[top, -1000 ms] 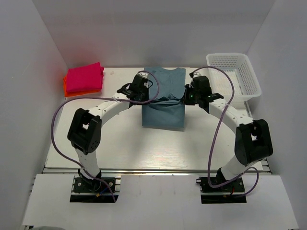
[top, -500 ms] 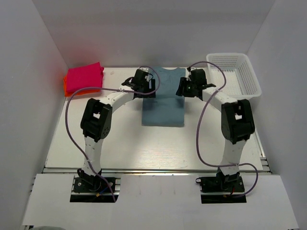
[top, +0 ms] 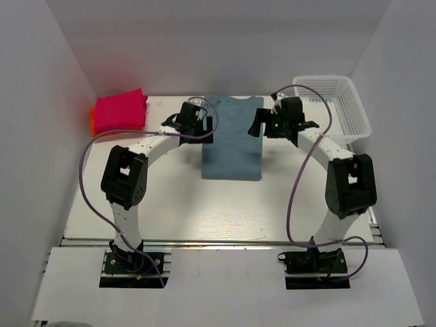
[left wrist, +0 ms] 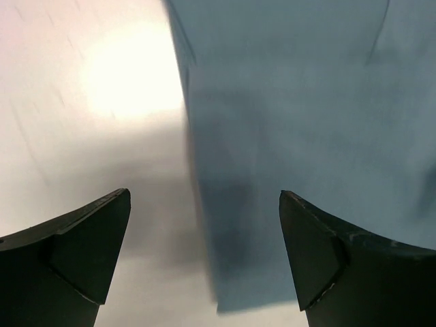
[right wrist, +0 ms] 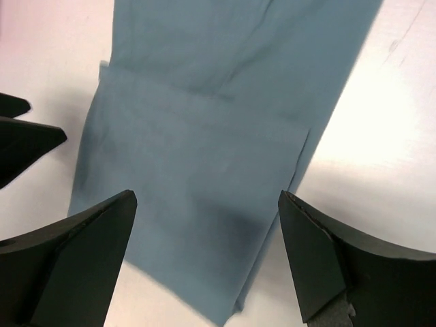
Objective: Fold and stack the t-shirts
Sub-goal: Fold the folded rectangular tshirt in 1/3 of the way, then grab one side of the 2/3 rectangular tshirt with both arms
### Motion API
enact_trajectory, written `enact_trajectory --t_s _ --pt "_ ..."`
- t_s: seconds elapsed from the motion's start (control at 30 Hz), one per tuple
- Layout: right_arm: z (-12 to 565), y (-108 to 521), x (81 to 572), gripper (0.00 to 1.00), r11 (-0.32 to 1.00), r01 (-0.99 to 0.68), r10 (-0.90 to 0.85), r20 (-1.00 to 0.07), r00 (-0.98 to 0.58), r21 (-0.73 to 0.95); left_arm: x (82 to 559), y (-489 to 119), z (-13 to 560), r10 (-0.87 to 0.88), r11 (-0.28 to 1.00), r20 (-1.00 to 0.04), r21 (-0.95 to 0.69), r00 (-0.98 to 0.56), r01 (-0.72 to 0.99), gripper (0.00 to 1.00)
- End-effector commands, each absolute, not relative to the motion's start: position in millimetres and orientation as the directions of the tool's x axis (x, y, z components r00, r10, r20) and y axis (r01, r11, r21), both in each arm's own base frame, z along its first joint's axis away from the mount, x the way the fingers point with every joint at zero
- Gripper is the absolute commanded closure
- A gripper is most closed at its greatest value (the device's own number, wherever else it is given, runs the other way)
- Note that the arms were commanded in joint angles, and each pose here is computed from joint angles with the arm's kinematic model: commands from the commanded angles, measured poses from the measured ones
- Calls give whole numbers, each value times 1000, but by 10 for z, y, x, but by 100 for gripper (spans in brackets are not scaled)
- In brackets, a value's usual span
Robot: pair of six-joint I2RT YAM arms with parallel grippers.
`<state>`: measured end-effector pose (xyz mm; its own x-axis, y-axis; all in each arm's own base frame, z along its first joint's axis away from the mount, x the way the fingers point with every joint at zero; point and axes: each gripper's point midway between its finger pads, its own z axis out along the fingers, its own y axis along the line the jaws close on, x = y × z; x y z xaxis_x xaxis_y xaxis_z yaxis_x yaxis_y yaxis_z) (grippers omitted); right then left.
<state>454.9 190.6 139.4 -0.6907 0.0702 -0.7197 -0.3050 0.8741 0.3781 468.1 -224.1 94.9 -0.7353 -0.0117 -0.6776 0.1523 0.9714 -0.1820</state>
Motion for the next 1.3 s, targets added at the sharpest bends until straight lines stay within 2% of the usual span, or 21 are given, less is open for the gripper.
enact_trajectory --t_s 0.0,0.07,0.2,0.43,0.47,0.57,0.6,0.8,0.9,1.0,1.07,1.1,1.13,1.17,1.27 --pt "1304 1947 4121 10 834 -336 60 -678 -733 437 4247 -2385 1092 5 933 -662 -266 -750 241 0" --pt "1299 1828 3964 10 850 -293 92 -671 -735 438 3989 -2338 889 8 927 -611 -293 -792 235 0" --pt "994 1802 3624 10 841 -225 137 -596 -791 491 3725 -2262 766 -6 927 -590 -306 -807 217 0" --pt "523 1784 3370 10 843 -137 142 -460 -877 520 3609 -2182 533 16 945 -548 -265 -837 192 0" --pt "459 1798 3338 10 837 -118 157 -440 -884 535 3609 -2182 532 16 945 -548 -265 -837 192 3" --pt "349 1807 3346 24 835 -88 169 -404 -899 544 3568 -2161 403 25 949 -522 -256 -853 184 10" --pt "300 1805 3325 37 838 -84 162 -393 -905 540 3533 -2203 368 36 946 -512 -260 -858 195 13" --pt "124 1739 3166 58 848 -38 171 -342 -924 528 3264 -2301 109 73 931 -457 -288 -886 225 25" --pt "71 1731 3139 68 847 -29 177 -333 -926 530 3167 -2319 -37 94 931 -421 -284 -902 230 38" --pt "44 1755 3120 76 839 -30 173 -319 -932 544 3114 -2416 -62 108 923 -408 -297 -906 244 45" --pt "40 1774 3098 81 833 -36 169 -316 -934 553 3062 -2457 -109 114 921 -391 -304 -913 245 60" --pt "54 1788 3090 88 829 -39 169 -316 -934 559 3056 -2458 -93 105 924 -380 -306 -919 232 71" --pt "66 1800 3077 93 826 -56 155 -322 -934 561 2966 -2447 -117 110 928 -348 -299 -931 222 93" --pt "132 1821 3078 100 815 -69 154 -330 -931 575 2983 -2463 -50 97 926 -360 -309 -928 216 100" --pt "244 1853 3015 100 801 -104 136 -347 -928 590 2861 -2454 86 89 915 -379 -334 -921 226 100"
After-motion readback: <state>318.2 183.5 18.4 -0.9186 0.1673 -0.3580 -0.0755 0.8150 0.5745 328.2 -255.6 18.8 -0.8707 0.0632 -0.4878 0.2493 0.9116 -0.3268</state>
